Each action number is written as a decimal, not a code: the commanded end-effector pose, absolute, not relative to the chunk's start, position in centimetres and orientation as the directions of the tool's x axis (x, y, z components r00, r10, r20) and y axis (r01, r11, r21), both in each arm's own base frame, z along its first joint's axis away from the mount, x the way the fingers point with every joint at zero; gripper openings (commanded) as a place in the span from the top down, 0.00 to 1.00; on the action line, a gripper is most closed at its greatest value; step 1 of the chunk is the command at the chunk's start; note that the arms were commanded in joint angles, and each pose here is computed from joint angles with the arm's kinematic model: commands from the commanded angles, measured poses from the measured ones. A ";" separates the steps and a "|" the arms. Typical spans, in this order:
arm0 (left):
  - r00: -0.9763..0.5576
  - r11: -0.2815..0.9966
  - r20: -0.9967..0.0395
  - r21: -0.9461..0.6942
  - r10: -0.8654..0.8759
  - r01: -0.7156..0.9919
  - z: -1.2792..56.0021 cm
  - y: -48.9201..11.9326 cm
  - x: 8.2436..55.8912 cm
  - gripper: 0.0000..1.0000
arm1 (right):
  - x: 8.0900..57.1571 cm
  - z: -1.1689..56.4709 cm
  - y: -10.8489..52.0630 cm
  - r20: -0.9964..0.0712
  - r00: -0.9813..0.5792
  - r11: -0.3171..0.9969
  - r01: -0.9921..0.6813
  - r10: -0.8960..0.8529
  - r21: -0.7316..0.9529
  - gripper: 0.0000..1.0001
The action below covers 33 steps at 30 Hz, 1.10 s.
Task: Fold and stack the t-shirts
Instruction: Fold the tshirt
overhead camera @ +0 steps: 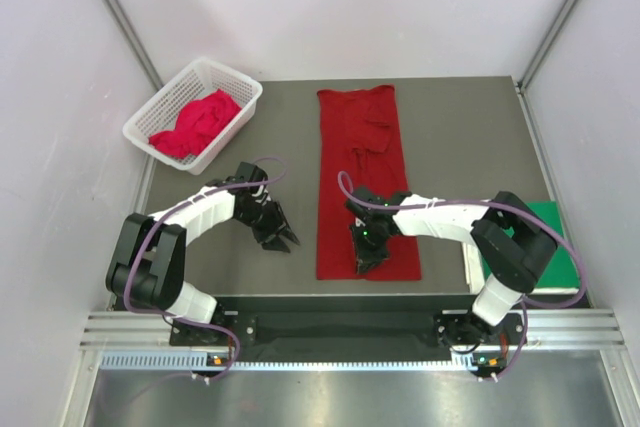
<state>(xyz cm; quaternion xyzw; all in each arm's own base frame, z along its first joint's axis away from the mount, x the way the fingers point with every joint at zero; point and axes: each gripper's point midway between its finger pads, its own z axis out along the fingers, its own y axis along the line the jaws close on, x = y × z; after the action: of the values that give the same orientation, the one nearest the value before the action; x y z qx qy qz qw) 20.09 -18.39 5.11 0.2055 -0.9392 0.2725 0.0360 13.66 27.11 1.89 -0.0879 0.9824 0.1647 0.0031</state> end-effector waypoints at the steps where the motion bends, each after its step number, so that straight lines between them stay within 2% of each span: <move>1: -0.919 0.767 0.159 -0.511 -0.360 -0.388 5.6 -18.3 20.3 0.60 | 13.5 2.1 27.2 -0.042 -0.980 0.932 -0.199 -0.196 0.304 0.93; 2: -0.919 0.767 0.159 -0.511 -0.361 -0.390 5.6 -18.3 20.3 0.60 | 13.6 2.2 27.0 -0.050 -0.978 0.934 -0.206 -0.200 0.291 1.00; 8: -0.917 0.771 0.160 -0.500 -0.365 -0.394 5.3 -18.1 20.3 0.59 | 13.6 3.9 26.7 -0.070 -0.972 0.926 -0.234 -0.224 0.297 1.00; 25: -0.911 0.778 0.178 -0.474 -0.373 -0.411 4.6 -17.9 20.0 0.58 | 13.7 4.2 25.6 -0.084 -0.969 0.937 -0.245 -0.231 0.249 1.00; 33: -0.943 0.714 0.130 -0.624 -0.306 -0.317 6.9 -19.9 20.3 0.48 | 13.6 3.8 25.4 -0.075 -0.970 0.940 -0.242 -0.231 0.241 0.99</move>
<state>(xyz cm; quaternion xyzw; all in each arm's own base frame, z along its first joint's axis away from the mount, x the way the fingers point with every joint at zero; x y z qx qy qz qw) 19.89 -18.85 5.28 0.1968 -0.9353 0.2921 0.0346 13.54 24.92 2.65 -0.1077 0.9870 0.1193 0.0090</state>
